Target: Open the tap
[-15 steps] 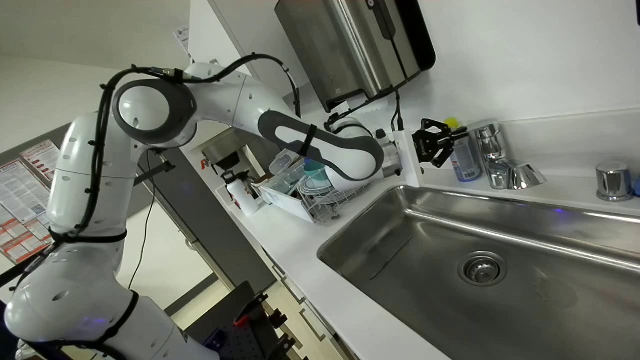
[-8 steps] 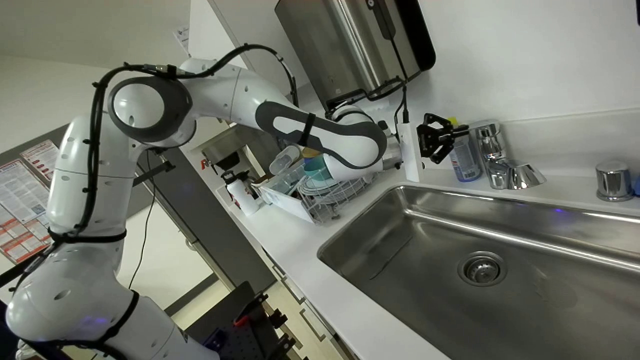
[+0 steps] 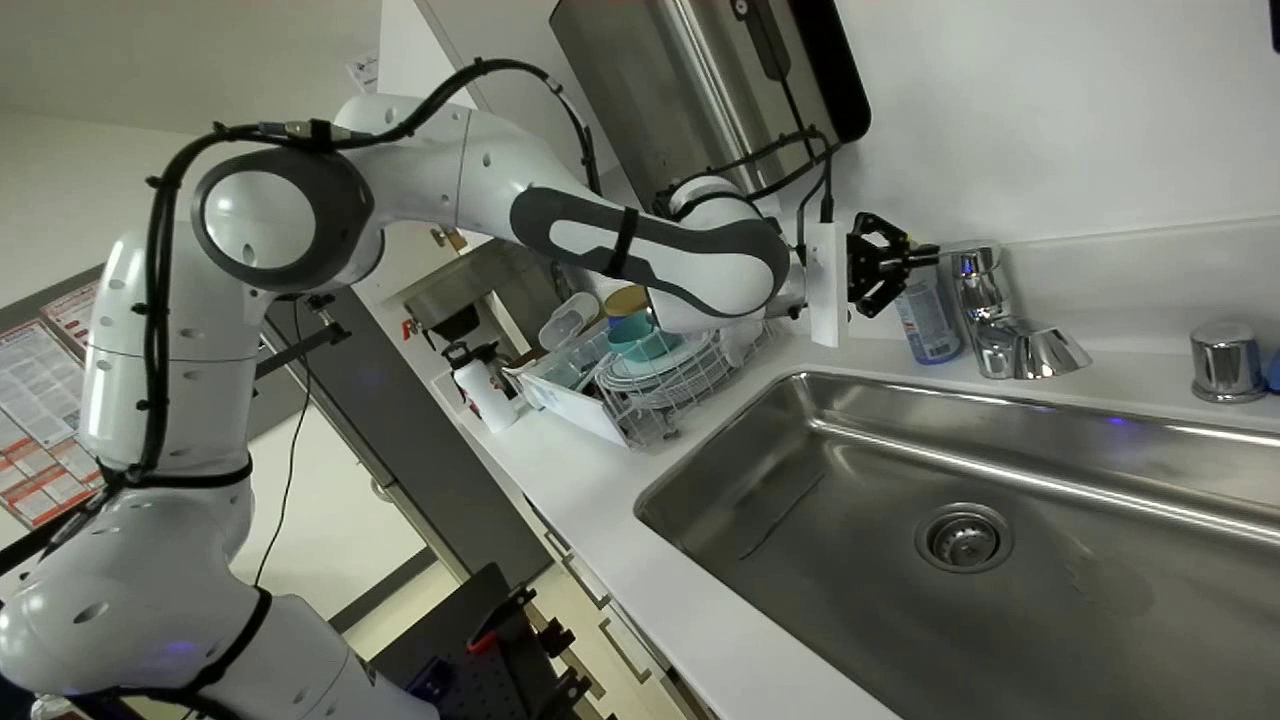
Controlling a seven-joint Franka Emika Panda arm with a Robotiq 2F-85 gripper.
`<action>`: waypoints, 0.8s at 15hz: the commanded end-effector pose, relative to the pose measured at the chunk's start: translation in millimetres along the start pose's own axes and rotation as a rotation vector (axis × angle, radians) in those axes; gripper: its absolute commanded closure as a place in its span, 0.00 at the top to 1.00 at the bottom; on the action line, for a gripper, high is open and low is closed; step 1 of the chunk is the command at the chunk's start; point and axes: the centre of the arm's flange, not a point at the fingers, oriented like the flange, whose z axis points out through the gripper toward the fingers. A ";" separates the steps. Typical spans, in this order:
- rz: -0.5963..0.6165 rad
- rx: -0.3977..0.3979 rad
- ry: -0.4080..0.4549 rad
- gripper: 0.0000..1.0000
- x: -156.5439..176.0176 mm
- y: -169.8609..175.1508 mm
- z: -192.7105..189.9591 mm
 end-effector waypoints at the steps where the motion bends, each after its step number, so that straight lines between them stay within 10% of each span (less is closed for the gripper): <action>1: 0.000 0.045 0.025 0.03 -7.5 31.4 -18.6; 12: 0.031 0.158 0.057 0.03 -16.6 68.8 -32.1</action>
